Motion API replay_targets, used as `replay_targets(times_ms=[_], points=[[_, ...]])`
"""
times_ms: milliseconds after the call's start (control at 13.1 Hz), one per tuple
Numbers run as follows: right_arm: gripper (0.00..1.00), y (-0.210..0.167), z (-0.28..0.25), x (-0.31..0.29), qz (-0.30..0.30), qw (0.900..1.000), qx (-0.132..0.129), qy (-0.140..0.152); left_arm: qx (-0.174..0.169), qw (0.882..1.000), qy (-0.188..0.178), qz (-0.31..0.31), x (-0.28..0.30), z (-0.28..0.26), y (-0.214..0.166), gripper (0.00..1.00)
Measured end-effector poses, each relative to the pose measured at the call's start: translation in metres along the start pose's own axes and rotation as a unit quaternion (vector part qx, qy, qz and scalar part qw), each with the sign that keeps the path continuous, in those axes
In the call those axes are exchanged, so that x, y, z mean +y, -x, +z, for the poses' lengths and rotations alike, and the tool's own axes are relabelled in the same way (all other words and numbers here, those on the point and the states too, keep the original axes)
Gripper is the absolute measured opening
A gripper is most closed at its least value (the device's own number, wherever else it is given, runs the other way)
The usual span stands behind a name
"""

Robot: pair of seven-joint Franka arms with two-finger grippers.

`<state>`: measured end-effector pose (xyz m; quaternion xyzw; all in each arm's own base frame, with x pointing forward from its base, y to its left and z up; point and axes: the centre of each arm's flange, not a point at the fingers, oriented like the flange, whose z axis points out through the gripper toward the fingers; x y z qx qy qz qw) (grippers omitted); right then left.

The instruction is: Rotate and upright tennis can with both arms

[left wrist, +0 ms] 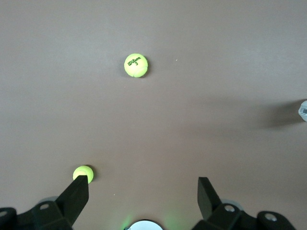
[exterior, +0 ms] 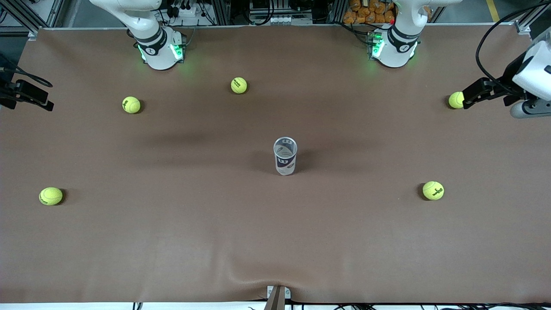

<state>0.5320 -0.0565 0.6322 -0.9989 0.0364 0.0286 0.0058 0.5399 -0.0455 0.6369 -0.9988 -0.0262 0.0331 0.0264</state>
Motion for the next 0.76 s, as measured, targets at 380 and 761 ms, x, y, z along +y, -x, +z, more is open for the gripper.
replay_targets(times_ms=[380, 761], points=[[1.00, 0.000, 0.000, 0.000, 0.000, 1.000, 0.000, 0.000, 0.000, 1.000, 0.001, 0.006, -0.019, 0.002, -0.003, 1.00], [1.00, 0.000, 0.000, 0.000, 0.000, 1.000, 0.001, 0.000, 0.000, 0.999, 0.001, 0.041, -0.018, 0.005, -0.007, 1.00]])
